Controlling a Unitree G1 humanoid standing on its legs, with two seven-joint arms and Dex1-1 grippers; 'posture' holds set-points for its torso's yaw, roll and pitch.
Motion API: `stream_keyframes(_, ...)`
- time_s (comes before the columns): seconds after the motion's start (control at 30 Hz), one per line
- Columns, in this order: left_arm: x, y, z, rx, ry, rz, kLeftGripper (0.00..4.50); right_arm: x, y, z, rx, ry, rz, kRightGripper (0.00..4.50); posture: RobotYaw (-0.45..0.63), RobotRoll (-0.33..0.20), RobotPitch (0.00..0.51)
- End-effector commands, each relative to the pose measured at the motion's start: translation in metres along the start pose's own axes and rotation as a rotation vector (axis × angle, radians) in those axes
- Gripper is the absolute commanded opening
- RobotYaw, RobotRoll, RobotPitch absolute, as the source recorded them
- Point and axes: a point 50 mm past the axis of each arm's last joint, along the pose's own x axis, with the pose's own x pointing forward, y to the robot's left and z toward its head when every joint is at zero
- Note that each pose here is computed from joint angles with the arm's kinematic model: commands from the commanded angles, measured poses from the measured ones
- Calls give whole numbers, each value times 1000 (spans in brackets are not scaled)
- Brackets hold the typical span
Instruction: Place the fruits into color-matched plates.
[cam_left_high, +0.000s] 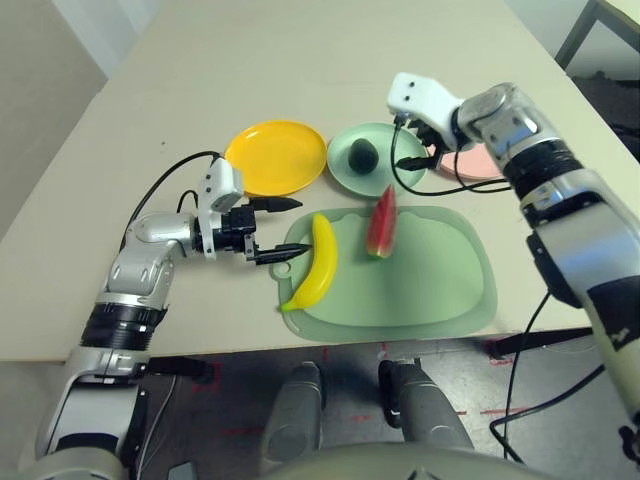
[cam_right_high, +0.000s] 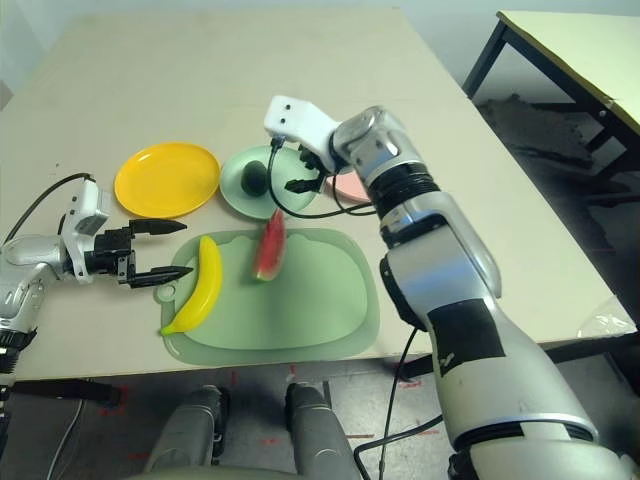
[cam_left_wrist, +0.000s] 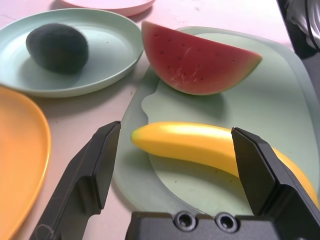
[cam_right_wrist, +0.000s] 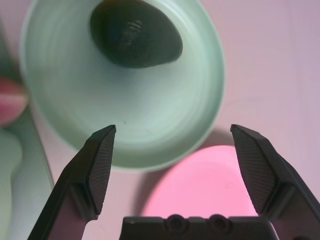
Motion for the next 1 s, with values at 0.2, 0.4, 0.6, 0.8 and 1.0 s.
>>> stream_keyframes(0.2, 0, -6, -3, 2, -1, -137, 4500, -23, 37, 30, -597, -97, 243, 4491, 5, 0, 160)
stream_keyframes(0.4, -1, -10, 0, 31, 4, -211, 4500, -23, 60, 51, -799, -189, 383, 4491, 9, 0, 161)
stream_keyframes(0.6, -3, -9, 3, 49, 14, -221, 4500, -8, 65, 62, -947, -214, 415, 4491, 29, 0, 161)
stream_keyframes(0.8, -6, -12, 4, 53, 15, -215, 4500, 9, 72, 57, -1005, -217, 474, 4491, 44, 0, 162)
stream_keyframes(1.0, -7, -15, 4, 56, 17, -216, 4500, 27, 76, 51, -1044, -189, 523, 4491, 57, 0, 169)
